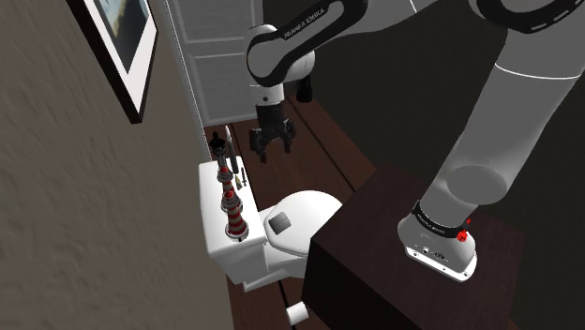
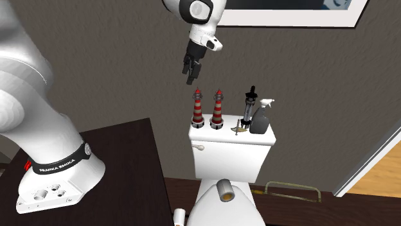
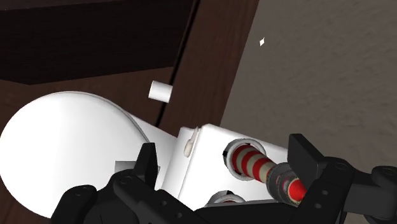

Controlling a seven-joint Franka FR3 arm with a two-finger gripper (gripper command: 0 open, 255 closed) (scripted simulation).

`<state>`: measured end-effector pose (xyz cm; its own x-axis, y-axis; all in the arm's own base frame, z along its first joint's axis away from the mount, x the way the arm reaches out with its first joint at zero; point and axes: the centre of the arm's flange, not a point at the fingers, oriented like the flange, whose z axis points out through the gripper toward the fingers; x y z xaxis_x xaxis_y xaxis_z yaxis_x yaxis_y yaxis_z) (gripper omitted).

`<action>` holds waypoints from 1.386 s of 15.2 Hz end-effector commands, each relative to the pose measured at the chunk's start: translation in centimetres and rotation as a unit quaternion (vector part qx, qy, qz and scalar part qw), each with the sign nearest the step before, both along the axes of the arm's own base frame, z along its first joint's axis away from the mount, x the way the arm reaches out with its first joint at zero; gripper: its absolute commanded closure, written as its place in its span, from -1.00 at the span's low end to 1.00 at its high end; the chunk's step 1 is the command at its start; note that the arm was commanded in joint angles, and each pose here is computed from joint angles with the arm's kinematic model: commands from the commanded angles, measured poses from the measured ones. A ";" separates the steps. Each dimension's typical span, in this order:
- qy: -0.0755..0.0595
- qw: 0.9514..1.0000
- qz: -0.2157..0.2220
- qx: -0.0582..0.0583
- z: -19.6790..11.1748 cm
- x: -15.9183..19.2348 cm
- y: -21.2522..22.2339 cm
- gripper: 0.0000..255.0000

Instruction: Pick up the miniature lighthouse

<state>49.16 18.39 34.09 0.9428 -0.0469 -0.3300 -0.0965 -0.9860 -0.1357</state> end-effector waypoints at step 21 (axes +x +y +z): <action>0.074 0.993 -0.084 0.042 -18.3 12.4 10.6 -1.00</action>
<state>61.37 28.94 16.35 0.8650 -0.1664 -0.4733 -0.2839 -0.9402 -0.1883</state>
